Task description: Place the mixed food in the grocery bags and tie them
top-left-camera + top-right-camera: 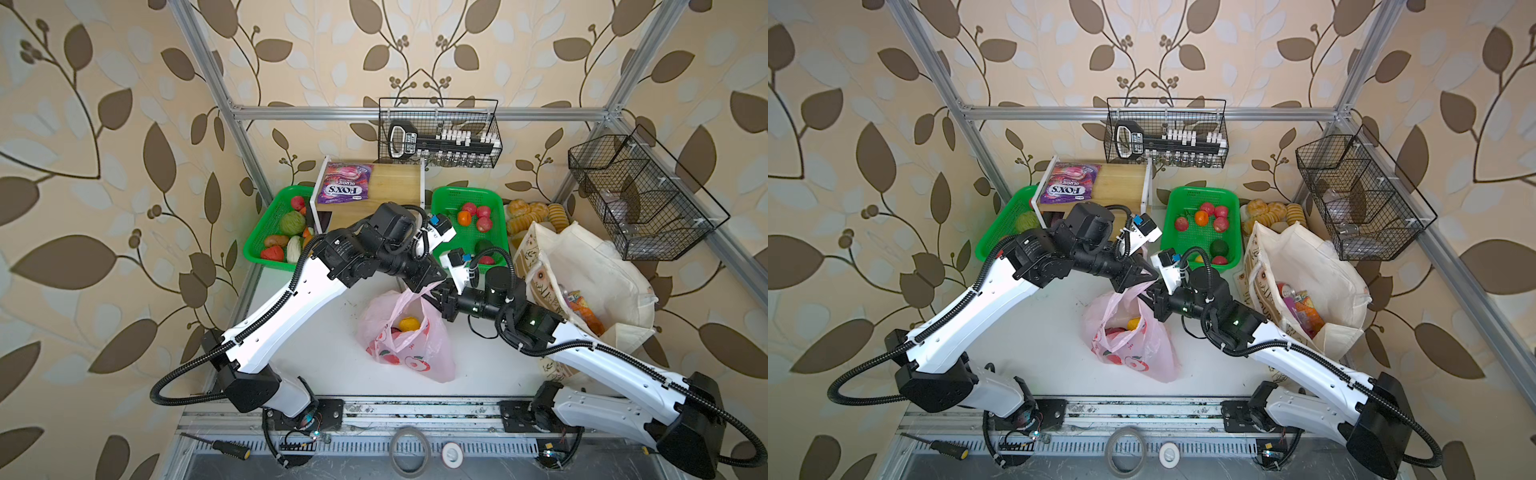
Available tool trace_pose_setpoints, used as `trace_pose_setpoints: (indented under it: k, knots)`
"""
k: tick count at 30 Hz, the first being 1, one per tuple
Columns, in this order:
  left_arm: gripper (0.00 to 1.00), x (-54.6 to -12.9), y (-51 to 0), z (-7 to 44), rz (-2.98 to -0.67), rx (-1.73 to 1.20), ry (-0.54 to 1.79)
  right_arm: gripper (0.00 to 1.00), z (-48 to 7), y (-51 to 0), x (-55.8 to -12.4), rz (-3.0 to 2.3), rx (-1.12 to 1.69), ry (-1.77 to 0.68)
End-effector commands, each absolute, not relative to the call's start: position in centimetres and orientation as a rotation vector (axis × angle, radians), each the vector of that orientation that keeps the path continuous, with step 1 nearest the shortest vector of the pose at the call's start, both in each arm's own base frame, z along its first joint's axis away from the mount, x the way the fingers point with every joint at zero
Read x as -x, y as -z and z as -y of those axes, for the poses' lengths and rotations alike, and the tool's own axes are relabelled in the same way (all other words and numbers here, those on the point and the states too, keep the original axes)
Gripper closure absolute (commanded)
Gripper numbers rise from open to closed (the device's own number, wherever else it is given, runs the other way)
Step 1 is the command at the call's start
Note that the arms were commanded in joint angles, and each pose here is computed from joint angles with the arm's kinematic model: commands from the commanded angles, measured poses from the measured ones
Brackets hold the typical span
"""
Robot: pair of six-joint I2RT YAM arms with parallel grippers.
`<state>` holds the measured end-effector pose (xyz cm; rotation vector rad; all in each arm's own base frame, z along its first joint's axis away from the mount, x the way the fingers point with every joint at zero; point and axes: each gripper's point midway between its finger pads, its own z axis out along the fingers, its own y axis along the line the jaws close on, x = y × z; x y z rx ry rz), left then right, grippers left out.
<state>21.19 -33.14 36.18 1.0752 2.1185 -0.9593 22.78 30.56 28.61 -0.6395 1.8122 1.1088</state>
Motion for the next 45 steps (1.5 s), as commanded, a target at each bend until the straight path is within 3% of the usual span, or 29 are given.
trace_pose_setpoints:
  k: [1, 12, 19, 25, 30, 34, 36, 38, 40, 43, 45]
  knots:
    - [1.00, -21.2, -38.1, 33.3, -2.055, -1.075, 0.943, 0.80, -31.8, -30.8, -21.0, -1.719, 0.792, -1.202]
    - [1.00, -22.2, -37.5, 33.5, -2.084, -1.038, 0.910, 0.52, -31.0, -30.3, -20.2, -1.722, 0.833, -1.219]
    - [1.00, -22.7, -37.8, 33.4, -2.079, -0.988, 0.899, 0.19, -27.7, -29.2, -23.0, -1.815, 0.582, -1.026]
    - [1.00, -23.5, -38.2, 33.2, -2.059, -0.890, 0.901, 0.17, -23.9, -27.9, -24.5, -1.896, 0.255, -0.906]
    - [1.00, -23.2, -39.2, 32.4, -2.016, -0.848, 0.909, 0.28, -23.2, -27.9, -24.1, -1.877, 0.170, -0.911]
    - [1.00, -23.0, -39.8, 31.5, -2.010, -0.819, 0.890, 0.55, -22.8, -27.8, -24.5, -1.881, 0.153, -0.876]
    - [0.78, -22.4, -40.1, 31.2, -1.995, -0.833, 0.899, 0.66, -22.8, -28.0, -24.6, -1.877, 0.144, -0.873]
    - [0.66, -21.8, -40.5, 30.7, -1.984, -0.852, 0.897, 0.78, -23.0, -28.5, -24.6, -1.854, 0.160, -0.889]
    - [0.46, -21.4, -40.7, 30.1, -1.977, -0.875, 0.878, 0.87, -23.2, -28.9, -24.6, -1.835, 0.163, -0.903]
    - [0.25, -20.8, -41.0, 29.1, -1.952, -0.913, 0.833, 0.98, -23.6, -29.3, -24.7, -1.826, 0.183, -0.912]
    - [0.13, -20.6, -41.3, 28.0, -1.937, -0.921, 0.786, 1.00, -23.9, -29.3, -24.8, -1.828, 0.195, -0.916]
